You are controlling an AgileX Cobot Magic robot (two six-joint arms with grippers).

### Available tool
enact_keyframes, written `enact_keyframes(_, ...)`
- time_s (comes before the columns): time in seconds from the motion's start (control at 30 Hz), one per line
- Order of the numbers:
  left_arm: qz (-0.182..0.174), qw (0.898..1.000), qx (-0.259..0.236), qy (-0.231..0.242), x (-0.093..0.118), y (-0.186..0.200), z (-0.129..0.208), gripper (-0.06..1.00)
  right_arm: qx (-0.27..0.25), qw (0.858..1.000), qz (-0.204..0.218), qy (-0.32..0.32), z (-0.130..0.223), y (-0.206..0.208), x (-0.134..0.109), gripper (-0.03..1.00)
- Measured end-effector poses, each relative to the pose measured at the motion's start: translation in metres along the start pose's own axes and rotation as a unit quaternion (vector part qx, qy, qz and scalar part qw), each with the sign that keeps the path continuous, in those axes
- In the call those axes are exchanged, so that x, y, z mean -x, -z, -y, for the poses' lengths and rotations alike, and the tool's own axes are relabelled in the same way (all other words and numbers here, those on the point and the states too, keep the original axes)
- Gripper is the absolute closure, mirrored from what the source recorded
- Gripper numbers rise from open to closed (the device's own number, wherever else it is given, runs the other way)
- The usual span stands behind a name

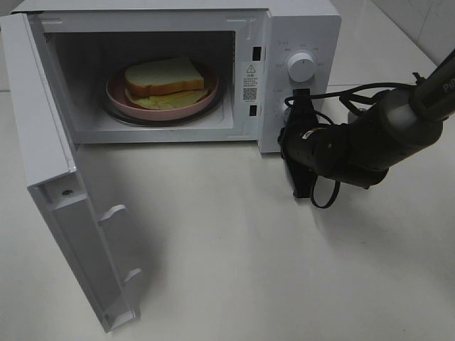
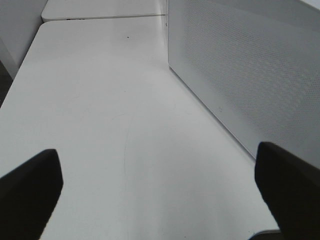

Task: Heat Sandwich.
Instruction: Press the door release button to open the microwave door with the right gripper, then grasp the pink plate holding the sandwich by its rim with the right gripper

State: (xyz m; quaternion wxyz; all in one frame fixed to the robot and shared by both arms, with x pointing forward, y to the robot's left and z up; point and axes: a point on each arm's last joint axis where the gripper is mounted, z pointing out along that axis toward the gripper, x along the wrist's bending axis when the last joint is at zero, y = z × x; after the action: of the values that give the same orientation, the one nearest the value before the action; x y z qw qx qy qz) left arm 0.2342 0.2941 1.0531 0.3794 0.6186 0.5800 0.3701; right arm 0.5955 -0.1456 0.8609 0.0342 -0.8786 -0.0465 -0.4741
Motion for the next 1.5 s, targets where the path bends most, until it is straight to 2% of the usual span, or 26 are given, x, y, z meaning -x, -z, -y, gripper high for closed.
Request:
enact_keyframes(0.37,0.000,1.000,0.000,0.000,0.000,0.000,0.000,-0.05,-0.007,1.000,-0.017,0.017,-0.003,0.017,0.002,0.95)
enact_keyframes(0.6,0.000,1.000,0.000,0.000,0.000,0.000,0.000,-0.05,-0.033,0.999,-0.015,0.018,0.003,0.024,0.001,0.95)
enact_keyframes(0.77,0.000,1.000,0.000,0.000,0.000,0.000,0.000,-0.05,-0.047,0.998,-0.005,0.040,0.004,0.037,-0.008,0.95)
enact_keyframes(0.97,0.000,1.000,0.000,0.000,0.000,0.000,0.000,-0.05,-0.067,0.994,0.034,0.085,0.004,0.054,-0.009,0.94)
enact_keyframes(1.03,0.000,1.000,0.000,0.000,0.000,0.000,0.000,-0.05,-0.078,0.988,0.051,0.123,0.003,0.063,-0.008,0.94)
enact_keyframes(1.1,0.000,1.000,0.000,0.000,0.000,0.000,0.000,-0.05,-0.082,0.986,0.058,0.135,0.003,0.065,-0.007,0.94)
enact_keyframes(1.17,0.000,1.000,0.000,0.000,0.000,0.000,0.000,-0.05,-0.097,0.977,0.075,0.176,0.003,0.073,-0.008,0.94)
enact_keyframes(1.27,0.000,1.000,0.000,0.000,0.000,0.000,0.000,-0.05,-0.108,0.969,0.080,0.207,0.004,0.079,-0.010,0.94)
enact_keyframes(1.3,0.000,1.000,0.000,0.000,0.000,0.000,0.000,-0.05,-0.120,0.960,0.082,0.241,0.004,0.084,-0.013,0.94)
enact_keyframes(1.43,0.000,1.000,0.000,0.000,0.000,0.000,0.000,-0.05,-0.137,0.945,0.085,0.286,0.005,0.093,-0.017,0.94)
enact_keyframes(1.47,0.000,1.000,0.000,0.000,0.000,0.000,0.000,-0.05,-0.150,0.932,0.086,0.319,0.006,0.099,-0.020,0.94)
enact_keyframes(1.5,0.000,1.000,0.000,0.000,0.000,0.000,0.000,-0.05,-0.155,0.927,0.086,0.332,0.006,0.102,-0.021,0.94)
